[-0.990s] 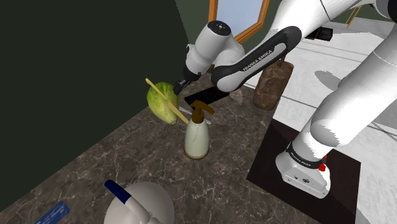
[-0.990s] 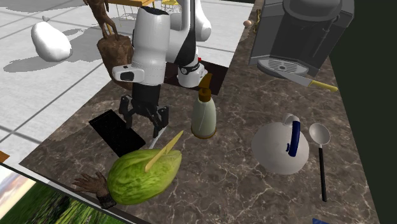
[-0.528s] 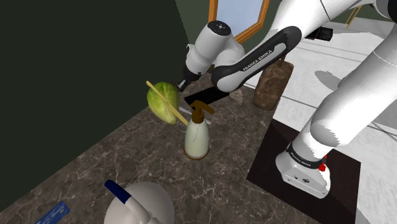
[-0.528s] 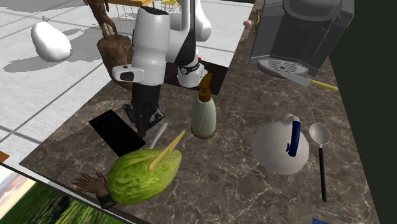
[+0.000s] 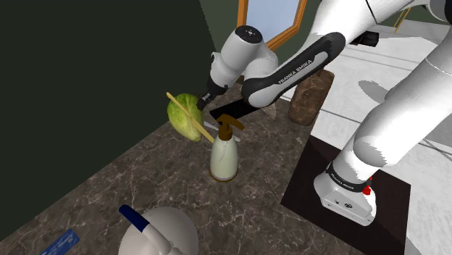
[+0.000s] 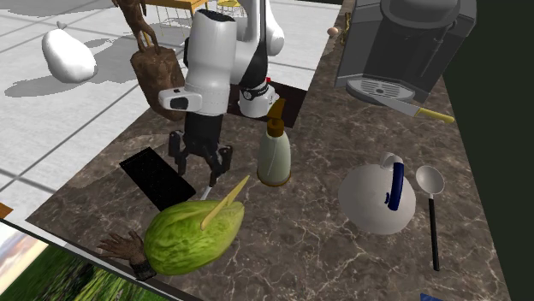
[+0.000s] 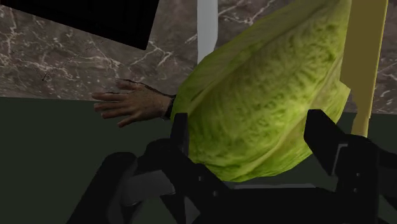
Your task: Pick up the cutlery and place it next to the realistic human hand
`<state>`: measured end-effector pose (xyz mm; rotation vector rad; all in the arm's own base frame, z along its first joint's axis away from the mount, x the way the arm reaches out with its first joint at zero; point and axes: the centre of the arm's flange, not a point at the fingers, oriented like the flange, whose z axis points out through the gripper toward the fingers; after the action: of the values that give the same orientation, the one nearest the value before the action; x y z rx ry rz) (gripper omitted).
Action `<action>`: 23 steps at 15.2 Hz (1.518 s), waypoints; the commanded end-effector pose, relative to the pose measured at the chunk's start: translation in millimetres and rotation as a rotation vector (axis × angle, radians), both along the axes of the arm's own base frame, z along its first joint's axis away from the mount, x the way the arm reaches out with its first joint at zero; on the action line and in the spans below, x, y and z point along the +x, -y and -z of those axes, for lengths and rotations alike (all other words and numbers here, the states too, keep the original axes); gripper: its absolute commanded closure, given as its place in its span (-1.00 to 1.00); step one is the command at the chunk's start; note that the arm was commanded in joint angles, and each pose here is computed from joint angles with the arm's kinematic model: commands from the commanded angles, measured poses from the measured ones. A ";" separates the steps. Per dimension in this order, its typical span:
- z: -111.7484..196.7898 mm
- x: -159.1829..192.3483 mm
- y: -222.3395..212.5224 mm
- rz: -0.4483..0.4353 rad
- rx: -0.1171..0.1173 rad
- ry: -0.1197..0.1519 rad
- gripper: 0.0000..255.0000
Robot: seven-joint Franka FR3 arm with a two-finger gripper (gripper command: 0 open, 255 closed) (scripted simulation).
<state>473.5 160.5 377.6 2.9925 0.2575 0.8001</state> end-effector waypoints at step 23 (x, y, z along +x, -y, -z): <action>58.4 -43.1 -72.2 -0.011 -0.015 0.005 1.00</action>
<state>437.2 244.1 345.1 3.0616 0.2872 0.9578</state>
